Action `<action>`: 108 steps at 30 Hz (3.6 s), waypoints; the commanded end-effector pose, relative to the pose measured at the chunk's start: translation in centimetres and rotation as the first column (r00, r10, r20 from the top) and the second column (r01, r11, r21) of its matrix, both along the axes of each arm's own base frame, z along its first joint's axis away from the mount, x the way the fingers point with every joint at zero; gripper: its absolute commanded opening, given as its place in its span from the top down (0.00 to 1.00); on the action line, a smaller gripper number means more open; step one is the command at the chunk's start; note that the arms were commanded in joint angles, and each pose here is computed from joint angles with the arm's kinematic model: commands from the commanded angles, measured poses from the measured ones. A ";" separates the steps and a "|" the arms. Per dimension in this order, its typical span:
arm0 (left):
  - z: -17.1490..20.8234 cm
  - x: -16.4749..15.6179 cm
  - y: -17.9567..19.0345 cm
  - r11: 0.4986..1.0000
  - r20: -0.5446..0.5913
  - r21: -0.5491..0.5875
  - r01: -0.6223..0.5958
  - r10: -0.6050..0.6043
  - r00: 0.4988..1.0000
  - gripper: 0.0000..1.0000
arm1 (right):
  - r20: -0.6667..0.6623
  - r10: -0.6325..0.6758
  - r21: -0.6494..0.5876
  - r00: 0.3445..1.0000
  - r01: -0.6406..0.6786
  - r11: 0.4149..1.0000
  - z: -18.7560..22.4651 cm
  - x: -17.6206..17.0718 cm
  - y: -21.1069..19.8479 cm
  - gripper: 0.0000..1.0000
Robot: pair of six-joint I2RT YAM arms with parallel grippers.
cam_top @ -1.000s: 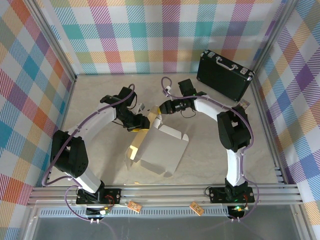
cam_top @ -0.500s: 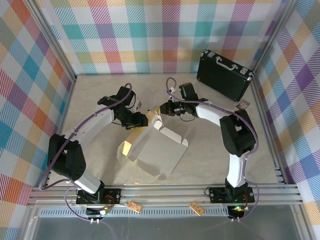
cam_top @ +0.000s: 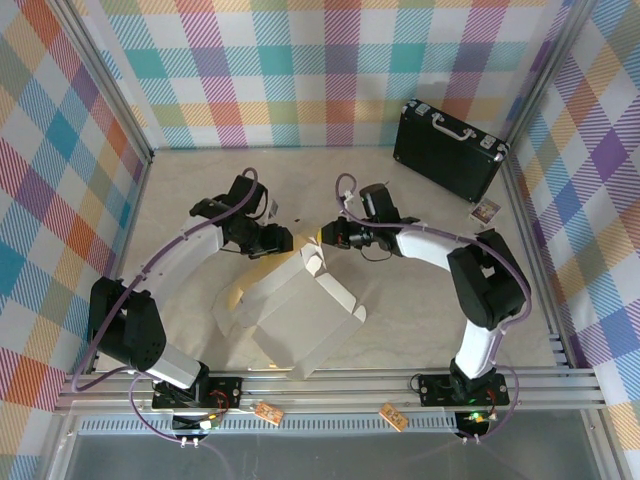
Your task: Fold the paper box
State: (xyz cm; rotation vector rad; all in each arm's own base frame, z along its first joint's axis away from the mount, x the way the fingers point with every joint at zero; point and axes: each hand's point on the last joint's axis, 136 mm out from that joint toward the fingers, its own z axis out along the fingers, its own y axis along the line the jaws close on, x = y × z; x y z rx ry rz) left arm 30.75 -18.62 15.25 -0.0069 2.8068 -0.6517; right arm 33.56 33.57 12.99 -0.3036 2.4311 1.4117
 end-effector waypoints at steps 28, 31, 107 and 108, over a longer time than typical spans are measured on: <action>0.5 -3.1 0.3 0.993 0.024 -0.008 0.118 -0.118 0.993 0.39 | 0.450 0.062 -0.072 0.891 -0.033 0.997 4.9 5.8 0.1 0.99; 0.4 -3.8 0.2 0.987 0.016 0.004 0.160 -0.160 0.987 0.38 | 0.455 0.084 -0.066 0.887 -0.060 0.996 4.7 6.0 0.3 0.99; 0.3 -4.8 3.1 0.948 0.072 0.267 0.173 -0.199 0.977 0.67 | 0.541 0.253 -0.312 0.802 -0.088 0.946 -0.9 6.2 0.5 1.00; 0.4 -4.8 3.0 0.951 0.081 0.261 0.169 -0.196 0.977 0.67 | 0.537 0.241 -0.315 0.809 -0.073 0.946 -1.0 5.8 0.6 1.00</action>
